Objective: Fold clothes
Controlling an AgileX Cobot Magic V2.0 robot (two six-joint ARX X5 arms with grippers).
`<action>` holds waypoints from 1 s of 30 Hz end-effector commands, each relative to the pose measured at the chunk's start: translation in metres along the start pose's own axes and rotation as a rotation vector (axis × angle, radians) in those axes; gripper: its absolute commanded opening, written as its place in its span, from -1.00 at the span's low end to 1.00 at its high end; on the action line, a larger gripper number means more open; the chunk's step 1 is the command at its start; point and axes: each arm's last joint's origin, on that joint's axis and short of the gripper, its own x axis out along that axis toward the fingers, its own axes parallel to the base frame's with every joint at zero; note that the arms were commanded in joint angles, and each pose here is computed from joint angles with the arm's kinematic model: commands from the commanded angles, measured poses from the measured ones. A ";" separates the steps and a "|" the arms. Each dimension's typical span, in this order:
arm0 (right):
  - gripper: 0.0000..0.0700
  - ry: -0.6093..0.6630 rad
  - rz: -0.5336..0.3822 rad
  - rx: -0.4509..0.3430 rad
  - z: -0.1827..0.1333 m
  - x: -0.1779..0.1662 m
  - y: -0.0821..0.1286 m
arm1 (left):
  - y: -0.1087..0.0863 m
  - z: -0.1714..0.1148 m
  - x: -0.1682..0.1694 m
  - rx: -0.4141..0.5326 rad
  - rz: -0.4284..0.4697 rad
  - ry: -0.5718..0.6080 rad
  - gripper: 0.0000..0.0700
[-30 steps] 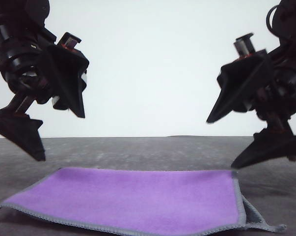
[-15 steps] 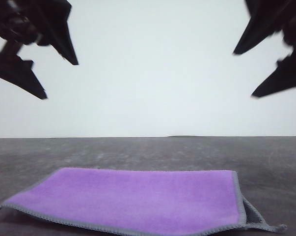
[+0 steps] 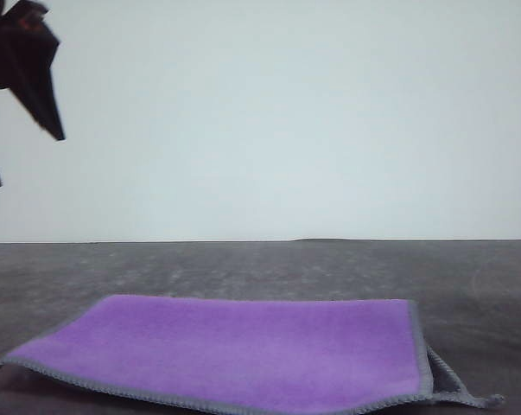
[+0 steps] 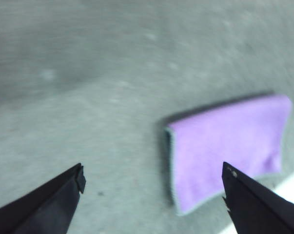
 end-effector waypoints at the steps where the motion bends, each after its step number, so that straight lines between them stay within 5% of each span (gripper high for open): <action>1: 0.21 -0.006 0.005 0.105 -0.006 0.007 -0.004 | 0.004 0.004 -0.001 -0.004 0.006 -0.019 0.58; 5: 0.21 -0.043 0.020 0.257 -0.020 0.026 -0.018 | 0.010 0.006 -0.004 -0.019 0.015 -0.056 0.58; 11: 0.21 -0.030 0.023 0.345 -0.023 0.047 -0.027 | 0.011 0.009 -0.004 -0.018 0.010 -0.084 0.58; 22: 0.21 -0.023 0.052 0.284 -0.001 0.104 -0.033 | 0.009 0.010 -0.004 -0.009 -0.044 -0.101 0.58; 30: 0.21 0.090 0.044 0.331 0.002 0.143 -0.054 | 0.008 0.010 -0.005 -0.007 -0.083 -0.106 0.58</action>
